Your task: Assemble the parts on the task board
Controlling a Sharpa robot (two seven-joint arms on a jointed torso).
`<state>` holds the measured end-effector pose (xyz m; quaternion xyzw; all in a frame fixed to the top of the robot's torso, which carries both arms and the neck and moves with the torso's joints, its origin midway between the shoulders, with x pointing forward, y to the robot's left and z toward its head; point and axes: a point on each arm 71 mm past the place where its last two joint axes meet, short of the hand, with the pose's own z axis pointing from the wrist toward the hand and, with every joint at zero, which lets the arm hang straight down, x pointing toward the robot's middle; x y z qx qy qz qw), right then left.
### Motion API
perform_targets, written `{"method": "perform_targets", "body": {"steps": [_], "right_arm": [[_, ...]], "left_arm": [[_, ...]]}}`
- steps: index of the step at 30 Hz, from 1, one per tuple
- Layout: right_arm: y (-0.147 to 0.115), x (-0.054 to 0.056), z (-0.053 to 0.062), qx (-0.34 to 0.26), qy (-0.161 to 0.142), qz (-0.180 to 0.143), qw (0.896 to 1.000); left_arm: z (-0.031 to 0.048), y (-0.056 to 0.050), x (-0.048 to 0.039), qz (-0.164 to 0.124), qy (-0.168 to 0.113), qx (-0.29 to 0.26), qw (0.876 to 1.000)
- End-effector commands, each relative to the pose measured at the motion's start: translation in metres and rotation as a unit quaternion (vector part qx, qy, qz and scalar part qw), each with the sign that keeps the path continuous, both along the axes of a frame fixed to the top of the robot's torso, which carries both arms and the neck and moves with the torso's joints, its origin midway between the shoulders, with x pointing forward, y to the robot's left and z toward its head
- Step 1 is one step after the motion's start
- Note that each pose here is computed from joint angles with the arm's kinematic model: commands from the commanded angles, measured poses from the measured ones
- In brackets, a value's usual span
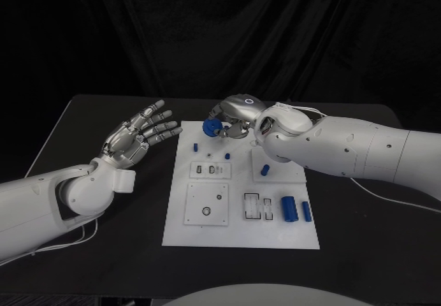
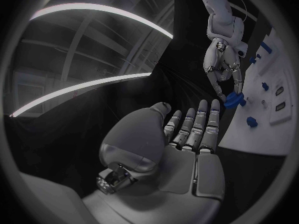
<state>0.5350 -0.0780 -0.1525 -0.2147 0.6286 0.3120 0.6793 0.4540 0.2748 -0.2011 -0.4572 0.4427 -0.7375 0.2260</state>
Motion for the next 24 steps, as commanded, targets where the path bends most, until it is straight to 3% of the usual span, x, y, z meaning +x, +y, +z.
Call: {"method": "perform_targets", "body": {"steps": [1, 24], "right_arm": [[-0.004, 0.002, -0.004, -0.016, 0.023, -0.022, 0.999], [-0.013, 0.006, -0.017, -0.070, 0.077, -0.044, 0.994]], "left_arm": [[0.0013, 0.000, -0.0005, 0.001, -0.008, -0.013, 1.000], [-0.0003, -0.001, 0.0001, -0.003, -0.004, -0.011, 1.000]]}}
